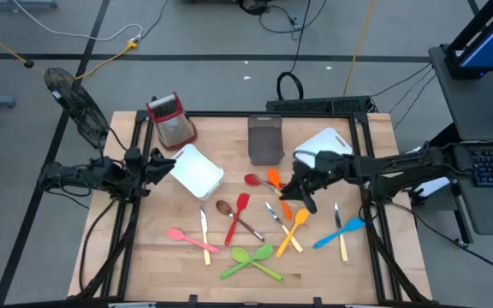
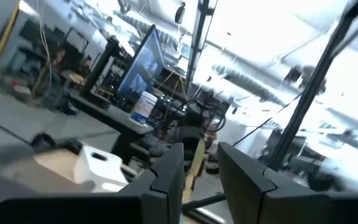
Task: Pick & Place Kitchen Items
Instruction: Put the yellow table knife into the left white bin
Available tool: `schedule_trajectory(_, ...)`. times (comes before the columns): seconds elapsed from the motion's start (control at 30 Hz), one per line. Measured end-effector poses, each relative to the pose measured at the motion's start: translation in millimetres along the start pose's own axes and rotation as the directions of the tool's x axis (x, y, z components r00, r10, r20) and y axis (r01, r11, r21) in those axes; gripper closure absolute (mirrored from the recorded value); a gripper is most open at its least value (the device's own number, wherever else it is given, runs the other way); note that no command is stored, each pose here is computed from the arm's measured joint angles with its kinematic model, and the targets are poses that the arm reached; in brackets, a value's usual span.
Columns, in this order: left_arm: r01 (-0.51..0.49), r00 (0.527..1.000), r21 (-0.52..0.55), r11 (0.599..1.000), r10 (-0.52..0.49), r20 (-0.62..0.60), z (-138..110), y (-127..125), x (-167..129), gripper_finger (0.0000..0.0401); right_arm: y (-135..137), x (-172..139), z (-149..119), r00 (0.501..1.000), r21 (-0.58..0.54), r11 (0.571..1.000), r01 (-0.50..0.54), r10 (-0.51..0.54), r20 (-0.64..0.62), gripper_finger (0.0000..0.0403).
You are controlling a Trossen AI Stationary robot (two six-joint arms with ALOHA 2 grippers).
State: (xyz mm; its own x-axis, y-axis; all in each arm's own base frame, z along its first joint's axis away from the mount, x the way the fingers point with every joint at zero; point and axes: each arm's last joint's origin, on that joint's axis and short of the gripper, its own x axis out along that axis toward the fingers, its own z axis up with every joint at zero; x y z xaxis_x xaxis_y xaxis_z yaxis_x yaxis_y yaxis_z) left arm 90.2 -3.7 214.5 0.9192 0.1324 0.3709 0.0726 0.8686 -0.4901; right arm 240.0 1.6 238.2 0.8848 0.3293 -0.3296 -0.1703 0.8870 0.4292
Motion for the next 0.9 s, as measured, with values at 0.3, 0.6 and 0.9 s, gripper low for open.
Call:
schedule_trajectory(0.3,0.011,1.0,-0.064,0.998,-0.011,0.005,-5.2,-3.1,16.0,0.0299,3.4,-8.0,27.6,0.961,-0.006,0.984,-0.18,0.177,0.214,0.0354)
schedule_trajectory(0.6,-0.039,0.999,-0.156,0.987,0.036,-0.025,-18.7,-8.7,44.7,0.0299,3.4,-8.6,30.4,0.956,-0.016,0.988,-0.156,0.155,0.251,0.0354)
schedule_trajectory(0.9,-0.049,0.995,0.018,0.999,0.051,-0.084,-10.0,-43.1,120.7,0.0299,2.7,-8.6,30.8,0.956,0.005,0.99,-0.14,0.134,0.262,0.0354)
